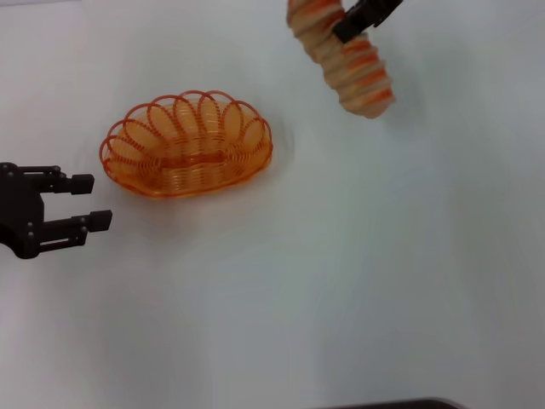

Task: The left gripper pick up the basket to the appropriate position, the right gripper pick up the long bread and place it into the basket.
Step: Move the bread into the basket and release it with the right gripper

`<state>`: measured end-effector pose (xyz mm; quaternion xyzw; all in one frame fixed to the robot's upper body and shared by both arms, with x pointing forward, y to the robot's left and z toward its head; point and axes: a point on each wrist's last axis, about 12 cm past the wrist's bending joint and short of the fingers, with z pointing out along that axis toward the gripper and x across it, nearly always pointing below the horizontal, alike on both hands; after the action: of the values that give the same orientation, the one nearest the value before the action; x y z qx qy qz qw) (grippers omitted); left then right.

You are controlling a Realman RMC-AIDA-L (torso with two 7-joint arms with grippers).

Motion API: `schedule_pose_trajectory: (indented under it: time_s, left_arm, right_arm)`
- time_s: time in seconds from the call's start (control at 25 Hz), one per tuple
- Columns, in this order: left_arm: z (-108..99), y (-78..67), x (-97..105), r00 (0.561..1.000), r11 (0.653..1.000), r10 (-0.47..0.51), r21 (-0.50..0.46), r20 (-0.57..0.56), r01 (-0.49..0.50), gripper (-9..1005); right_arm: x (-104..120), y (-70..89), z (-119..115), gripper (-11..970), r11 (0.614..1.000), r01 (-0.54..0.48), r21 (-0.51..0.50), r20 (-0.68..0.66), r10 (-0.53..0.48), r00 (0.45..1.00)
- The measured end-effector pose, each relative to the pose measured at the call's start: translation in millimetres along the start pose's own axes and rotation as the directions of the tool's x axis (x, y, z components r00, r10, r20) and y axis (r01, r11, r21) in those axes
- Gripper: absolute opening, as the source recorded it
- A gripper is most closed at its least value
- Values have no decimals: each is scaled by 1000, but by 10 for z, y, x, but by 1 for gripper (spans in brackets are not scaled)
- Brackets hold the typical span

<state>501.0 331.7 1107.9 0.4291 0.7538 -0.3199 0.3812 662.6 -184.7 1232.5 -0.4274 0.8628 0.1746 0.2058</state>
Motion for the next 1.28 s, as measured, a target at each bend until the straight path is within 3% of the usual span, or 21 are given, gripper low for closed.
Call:
schedule_pose_trajectory:
  time_s: [0.2, 0.36, 0.56, 0.88, 1.08, 1.28]
  left_arm:
    - [-7, -15, 8, 1000, 1000, -2, 8, -2, 2, 566]
    - [-18, -26, 22, 1000, 1000, 0, 10, -7, 0, 566]
    - [-27, -39, 36, 1000, 1000, -3, 18, -12, 3, 566]
    - [-7, -64, 71, 999, 999, -19, 40, -33, 21, 566]
    - [15, -93, 95, 999, 997, -44, 61, -23, 45, 566]
    - [17, -108, 125, 998, 996, -65, 61, -16, 65, 567]
  right_arm:
    - [-92, 90, 53, 126, 986, 164, -33, 44, -162, 986]
    - [-178, 200, 131, 126, 943, 331, -46, 51, -328, 943]
    - [-320, 448, 319, 125, 836, 543, -74, 27, -543, 839]
    - [-504, 731, 647, 125, 633, 770, -74, -88, -774, 628]
    - [-576, 791, 782, 121, 539, 838, -87, -110, -841, 530]
    - [-681, 836, 806, 118, 471, 879, -73, -104, -880, 462]
